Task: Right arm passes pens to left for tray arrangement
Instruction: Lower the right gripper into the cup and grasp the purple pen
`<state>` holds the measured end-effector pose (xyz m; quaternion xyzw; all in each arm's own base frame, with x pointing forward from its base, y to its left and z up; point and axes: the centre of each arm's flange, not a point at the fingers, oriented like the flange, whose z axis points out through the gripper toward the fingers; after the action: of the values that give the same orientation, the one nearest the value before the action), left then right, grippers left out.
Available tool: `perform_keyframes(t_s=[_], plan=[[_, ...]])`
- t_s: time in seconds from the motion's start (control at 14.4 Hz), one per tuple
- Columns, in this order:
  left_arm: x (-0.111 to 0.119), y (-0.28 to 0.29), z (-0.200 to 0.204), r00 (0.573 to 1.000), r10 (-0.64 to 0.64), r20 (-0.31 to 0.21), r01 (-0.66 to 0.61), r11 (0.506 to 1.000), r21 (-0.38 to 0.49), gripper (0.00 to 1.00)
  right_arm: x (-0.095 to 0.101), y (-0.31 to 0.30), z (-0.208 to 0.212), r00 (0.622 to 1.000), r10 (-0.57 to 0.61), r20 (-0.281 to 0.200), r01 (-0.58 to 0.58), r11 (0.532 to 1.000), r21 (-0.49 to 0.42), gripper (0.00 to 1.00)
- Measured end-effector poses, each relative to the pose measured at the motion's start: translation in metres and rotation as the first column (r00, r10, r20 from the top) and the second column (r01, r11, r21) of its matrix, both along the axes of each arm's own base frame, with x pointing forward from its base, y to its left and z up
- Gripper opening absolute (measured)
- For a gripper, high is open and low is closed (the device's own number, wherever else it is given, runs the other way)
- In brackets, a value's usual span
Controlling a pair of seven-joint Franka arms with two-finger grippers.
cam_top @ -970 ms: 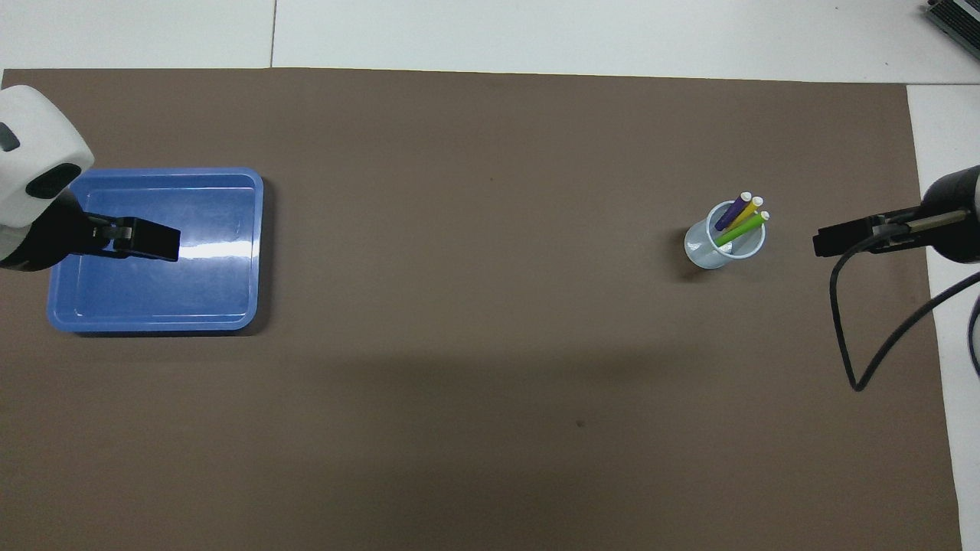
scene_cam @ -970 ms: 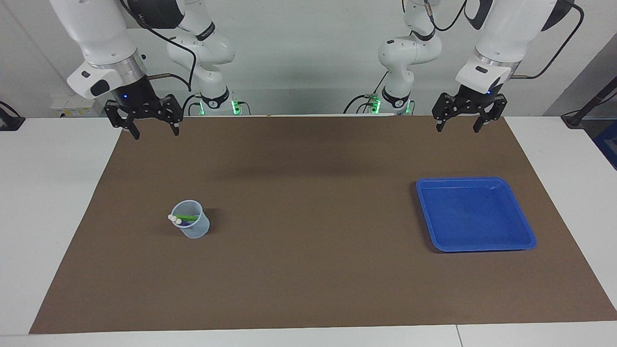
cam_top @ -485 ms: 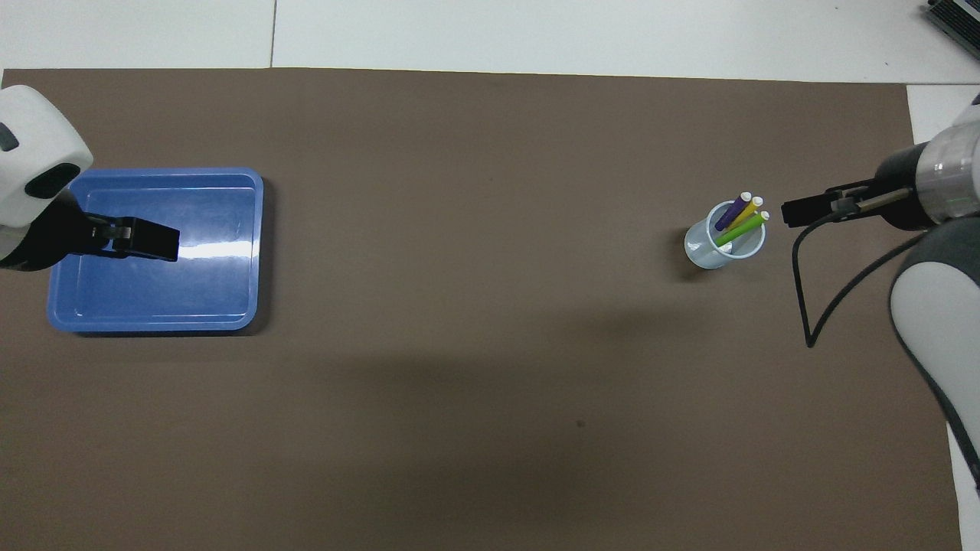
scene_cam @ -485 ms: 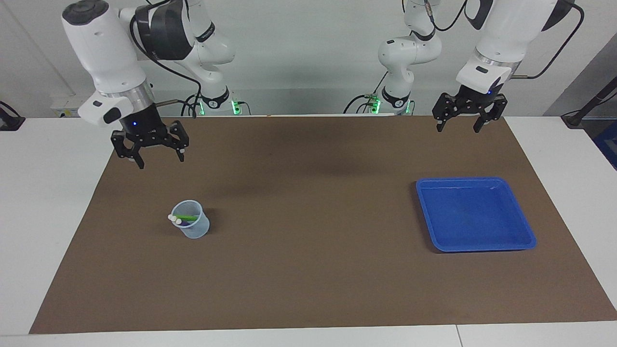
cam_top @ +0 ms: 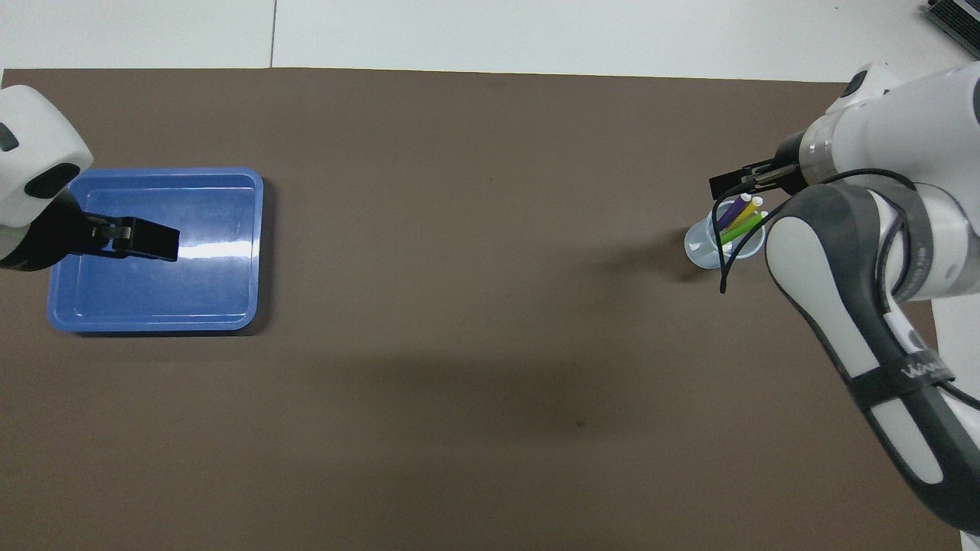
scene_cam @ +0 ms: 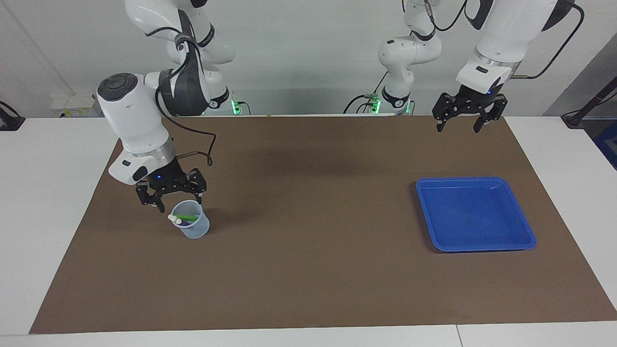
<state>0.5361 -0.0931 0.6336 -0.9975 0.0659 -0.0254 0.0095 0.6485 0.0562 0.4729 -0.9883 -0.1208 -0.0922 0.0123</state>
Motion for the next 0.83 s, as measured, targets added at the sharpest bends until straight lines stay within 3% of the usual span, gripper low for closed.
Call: perform_keyframes(t_s=[0.42, 0.83], plan=[[0.000, 0.000, 0.000, 1.000, 0.000, 0.000, 0.000, 1.000, 0.000, 1.00, 0.014, 0.004, -0.048, 1.000, 0.003, -0.015, -0.003, 1.000, 0.002, 1.00], [0.000, 0.000, 0.000, 1.000, 0.000, 0.000, 0.000, 1.000, 0.000, 1.00, 0.012, 0.001, -0.062, 0.999, -0.019, -0.027, 0.020, 0.999, 0.032, 1.00]])
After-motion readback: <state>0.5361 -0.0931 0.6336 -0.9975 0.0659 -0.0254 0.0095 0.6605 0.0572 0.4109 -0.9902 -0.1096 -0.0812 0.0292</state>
